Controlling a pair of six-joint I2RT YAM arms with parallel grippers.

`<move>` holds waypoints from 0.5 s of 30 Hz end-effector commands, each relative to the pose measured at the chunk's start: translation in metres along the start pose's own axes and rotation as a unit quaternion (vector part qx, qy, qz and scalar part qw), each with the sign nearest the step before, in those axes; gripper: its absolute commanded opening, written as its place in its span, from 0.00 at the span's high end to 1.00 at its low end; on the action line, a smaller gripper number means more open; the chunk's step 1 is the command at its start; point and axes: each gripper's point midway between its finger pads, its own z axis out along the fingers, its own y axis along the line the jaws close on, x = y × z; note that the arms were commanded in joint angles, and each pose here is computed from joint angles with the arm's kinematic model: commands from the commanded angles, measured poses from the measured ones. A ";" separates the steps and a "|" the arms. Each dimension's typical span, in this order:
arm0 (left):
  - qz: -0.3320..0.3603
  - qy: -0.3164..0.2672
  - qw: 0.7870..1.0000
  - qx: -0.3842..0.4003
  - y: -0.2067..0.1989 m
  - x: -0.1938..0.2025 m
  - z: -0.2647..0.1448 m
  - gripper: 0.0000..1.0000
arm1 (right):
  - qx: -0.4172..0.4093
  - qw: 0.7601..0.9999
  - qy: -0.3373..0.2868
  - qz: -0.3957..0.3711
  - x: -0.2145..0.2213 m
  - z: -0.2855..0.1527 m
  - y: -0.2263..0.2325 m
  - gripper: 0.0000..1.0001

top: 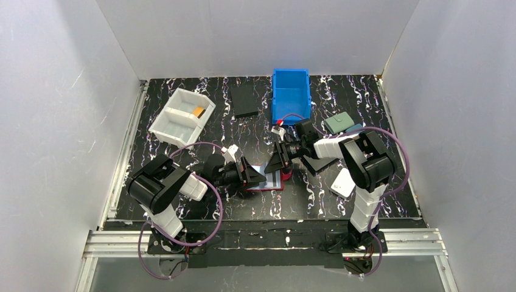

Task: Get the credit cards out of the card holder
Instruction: Remove the credit card from the card holder.

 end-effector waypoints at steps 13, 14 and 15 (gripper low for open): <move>-0.005 0.015 0.999 -0.045 0.022 0.008 0.001 0.37 | -0.021 0.999 -0.003 -0.026 -0.008 0.000 0.017 0.61; -0.005 0.017 0.999 -0.044 0.022 0.008 0.002 0.37 | -0.022 0.999 -0.002 -0.026 -0.008 0.000 0.017 0.61; -0.005 0.018 0.999 -0.045 0.022 0.008 0.003 0.38 | -0.021 0.999 -0.002 -0.025 -0.008 0.001 0.017 0.61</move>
